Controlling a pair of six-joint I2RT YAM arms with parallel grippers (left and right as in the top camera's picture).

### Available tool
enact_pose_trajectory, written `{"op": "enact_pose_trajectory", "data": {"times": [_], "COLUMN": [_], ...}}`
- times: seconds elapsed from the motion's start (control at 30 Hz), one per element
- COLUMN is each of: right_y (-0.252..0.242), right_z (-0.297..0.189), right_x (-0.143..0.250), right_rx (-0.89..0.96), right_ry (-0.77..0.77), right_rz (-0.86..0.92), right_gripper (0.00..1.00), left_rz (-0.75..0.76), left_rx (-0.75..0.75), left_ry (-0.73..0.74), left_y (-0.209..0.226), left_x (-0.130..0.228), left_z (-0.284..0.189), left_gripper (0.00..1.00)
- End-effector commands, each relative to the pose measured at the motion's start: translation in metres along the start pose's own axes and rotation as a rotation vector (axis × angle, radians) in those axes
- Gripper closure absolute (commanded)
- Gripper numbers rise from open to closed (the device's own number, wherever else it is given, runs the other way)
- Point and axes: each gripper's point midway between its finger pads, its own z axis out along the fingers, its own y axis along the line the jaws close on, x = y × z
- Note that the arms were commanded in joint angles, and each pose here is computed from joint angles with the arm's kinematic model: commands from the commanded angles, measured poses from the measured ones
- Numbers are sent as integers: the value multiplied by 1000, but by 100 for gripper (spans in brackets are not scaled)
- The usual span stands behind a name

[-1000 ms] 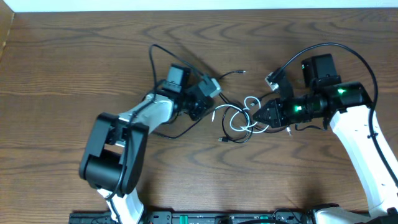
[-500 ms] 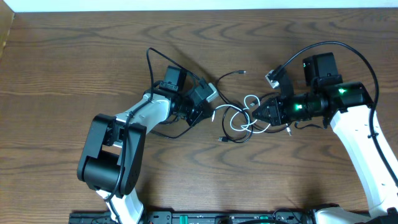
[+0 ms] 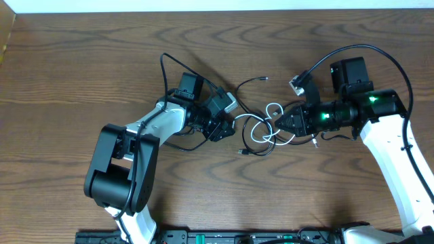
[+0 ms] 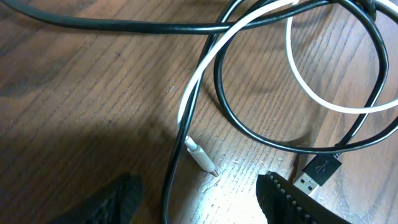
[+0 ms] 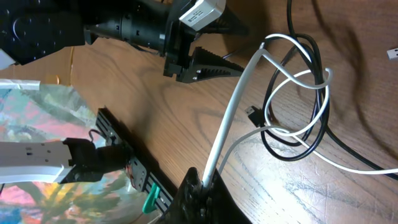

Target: Untangle cables

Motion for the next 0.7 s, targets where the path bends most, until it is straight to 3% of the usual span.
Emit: {"op": "enact_pose_trajectory", "data": {"times": [0.0, 0.37, 0.67], "right_y": [12, 15, 17], "right_z": [-6, -7, -7], "right_x": [-4, -7, -9], "right_rx": [-42, -57, -69], "right_ry": [-25, -35, -42], "right_rz": [-39, -55, -62], "right_gripper": [99, 99, 99], "left_rz": [60, 103, 115], "left_rx": [4, -44, -40], "left_ry": [-16, -46, -40], "left_y": [-4, 7, 9], "left_x": [-5, -14, -11], "left_z": [-4, -4, 0], "left_gripper": [36, 36, 43]}}
